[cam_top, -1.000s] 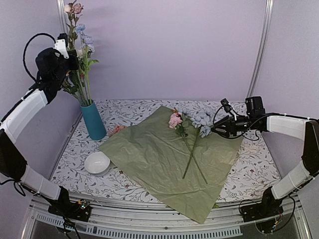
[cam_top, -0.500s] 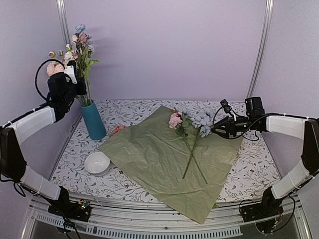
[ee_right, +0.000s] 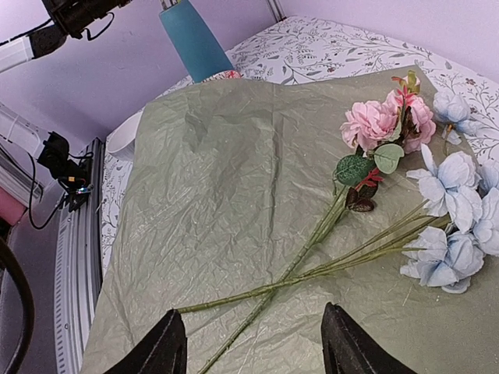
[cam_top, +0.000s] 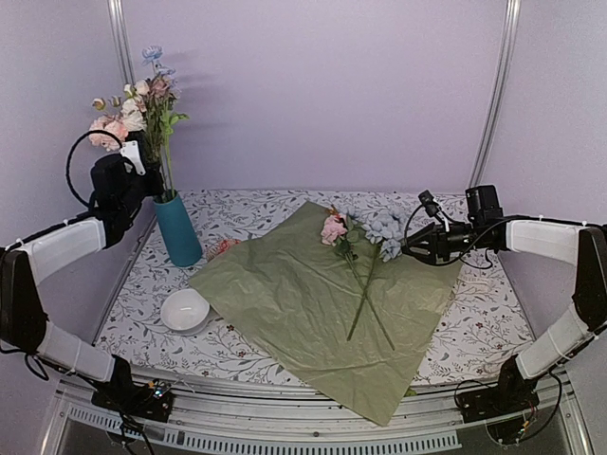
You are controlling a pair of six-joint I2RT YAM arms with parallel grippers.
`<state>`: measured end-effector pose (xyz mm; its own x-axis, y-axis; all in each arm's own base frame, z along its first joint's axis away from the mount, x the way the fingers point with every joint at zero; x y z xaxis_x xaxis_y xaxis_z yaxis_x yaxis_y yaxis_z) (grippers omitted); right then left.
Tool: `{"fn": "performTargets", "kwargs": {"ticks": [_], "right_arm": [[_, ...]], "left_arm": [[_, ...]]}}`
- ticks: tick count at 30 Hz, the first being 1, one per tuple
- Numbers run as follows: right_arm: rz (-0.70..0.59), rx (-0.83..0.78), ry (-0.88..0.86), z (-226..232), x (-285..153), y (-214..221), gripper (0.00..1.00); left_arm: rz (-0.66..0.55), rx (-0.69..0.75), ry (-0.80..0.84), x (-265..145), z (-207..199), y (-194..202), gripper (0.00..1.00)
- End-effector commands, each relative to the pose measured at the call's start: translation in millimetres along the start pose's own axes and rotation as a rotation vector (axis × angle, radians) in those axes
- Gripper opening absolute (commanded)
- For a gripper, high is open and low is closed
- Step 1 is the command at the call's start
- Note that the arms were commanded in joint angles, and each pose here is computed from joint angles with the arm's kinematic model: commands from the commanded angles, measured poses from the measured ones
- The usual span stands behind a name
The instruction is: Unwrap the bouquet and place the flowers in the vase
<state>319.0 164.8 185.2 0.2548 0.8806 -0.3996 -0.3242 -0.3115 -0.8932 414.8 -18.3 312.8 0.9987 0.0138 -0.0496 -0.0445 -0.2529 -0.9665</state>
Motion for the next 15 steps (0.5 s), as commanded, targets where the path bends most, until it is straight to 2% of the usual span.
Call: {"fn": "performTargets", "kwargs": {"ticks": [1, 4, 7, 11, 15], "right_arm": [[0.003, 0.009, -0.003, -3, 0, 1, 0.61], [0.003, 0.010, -0.007, -3, 0, 2, 0.61], [0.006, 0.016, -0.016, -3, 1, 2, 0.61], [0.009, 0.023, -0.017, -5, 2, 2, 0.62], [0.018, 0.022, 0.013, -8, 0, -1, 0.62]], "left_arm": [[-0.049, -0.028, 0.007, -16, 2, -15, 0.18], [-0.041, -0.048, 0.000, -30, 3, -15, 0.33], [-0.015, -0.065, 0.014, -46, 2, -14, 0.41], [0.071, -0.108, 0.081, -67, -8, -7, 0.42], [0.156, -0.146, 0.227, -87, -42, -1, 0.40]]}}
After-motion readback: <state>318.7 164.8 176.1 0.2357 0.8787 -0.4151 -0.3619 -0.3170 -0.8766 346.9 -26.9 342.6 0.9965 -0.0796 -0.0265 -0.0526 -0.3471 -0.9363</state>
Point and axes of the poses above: each gripper's point midway between its finger pads, its own x axis out along the fingers, its own z axis along the line the jaws close on, y = z × x, the point moved 4 cm from there along -x, back along the fingers, and after that the axes turned 11 degrees about -x, right-handed, at the moved point
